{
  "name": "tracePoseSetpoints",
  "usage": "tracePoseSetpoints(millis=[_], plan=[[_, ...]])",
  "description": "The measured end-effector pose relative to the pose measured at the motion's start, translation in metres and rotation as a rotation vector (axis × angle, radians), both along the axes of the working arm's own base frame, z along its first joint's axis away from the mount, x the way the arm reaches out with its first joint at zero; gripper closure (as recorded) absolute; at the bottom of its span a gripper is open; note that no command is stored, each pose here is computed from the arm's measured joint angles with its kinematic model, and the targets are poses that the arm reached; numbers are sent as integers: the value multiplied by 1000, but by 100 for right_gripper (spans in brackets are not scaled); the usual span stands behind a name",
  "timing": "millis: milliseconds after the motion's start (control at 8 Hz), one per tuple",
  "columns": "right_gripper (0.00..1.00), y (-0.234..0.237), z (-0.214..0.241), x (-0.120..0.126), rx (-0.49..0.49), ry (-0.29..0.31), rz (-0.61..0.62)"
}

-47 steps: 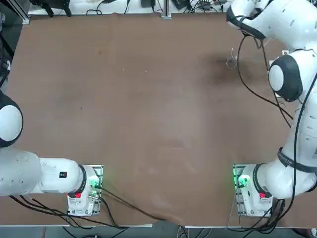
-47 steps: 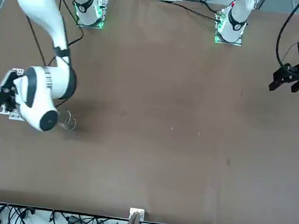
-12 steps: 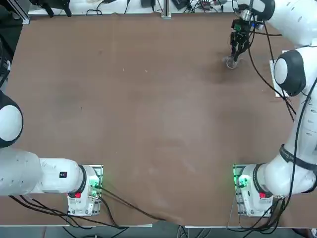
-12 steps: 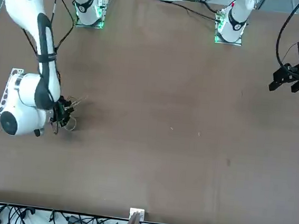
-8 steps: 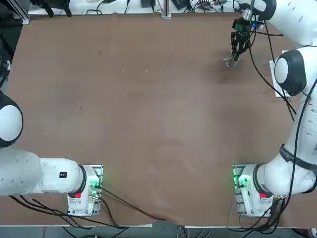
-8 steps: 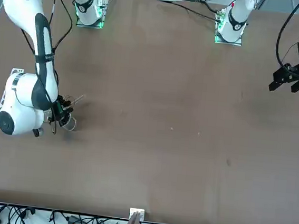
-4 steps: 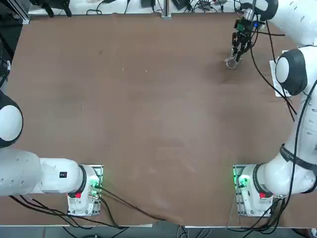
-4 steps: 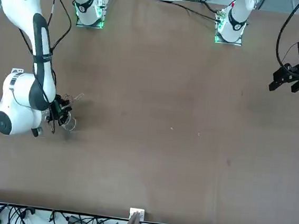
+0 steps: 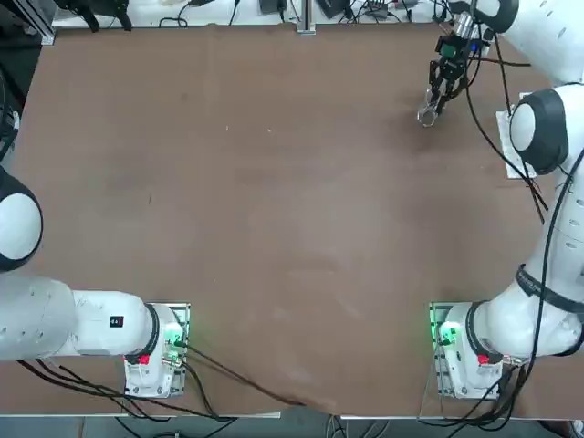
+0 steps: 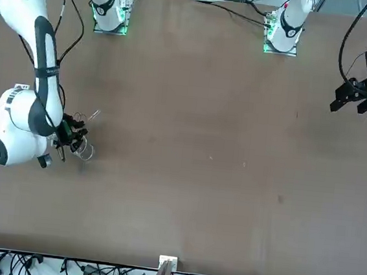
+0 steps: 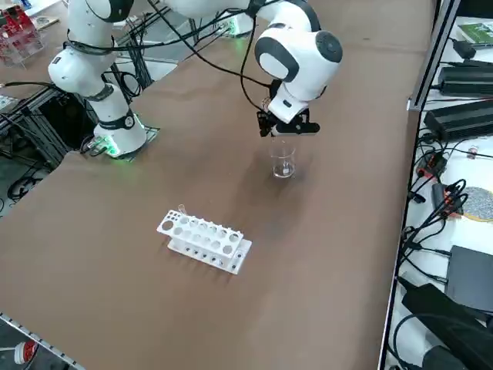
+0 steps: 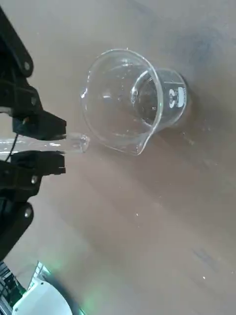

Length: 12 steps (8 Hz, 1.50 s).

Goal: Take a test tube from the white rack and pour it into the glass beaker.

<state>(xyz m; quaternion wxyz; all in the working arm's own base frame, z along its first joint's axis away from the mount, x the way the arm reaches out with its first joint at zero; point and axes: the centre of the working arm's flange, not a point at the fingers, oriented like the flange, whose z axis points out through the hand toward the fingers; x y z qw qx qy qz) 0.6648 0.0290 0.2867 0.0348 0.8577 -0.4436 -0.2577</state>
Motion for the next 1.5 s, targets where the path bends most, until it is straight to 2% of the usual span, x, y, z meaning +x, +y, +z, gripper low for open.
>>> tracePoseSetpoints(millis=[500, 750, 1125, 1500], plan=[[81, -1, 1, 0, 2, 4, 0], [81, 0, 8, 4, -59, -1, -93], [81, -5, 12, 7, -376, -27, -239], [81, -35, 24, 7, -776, -93, -331]])
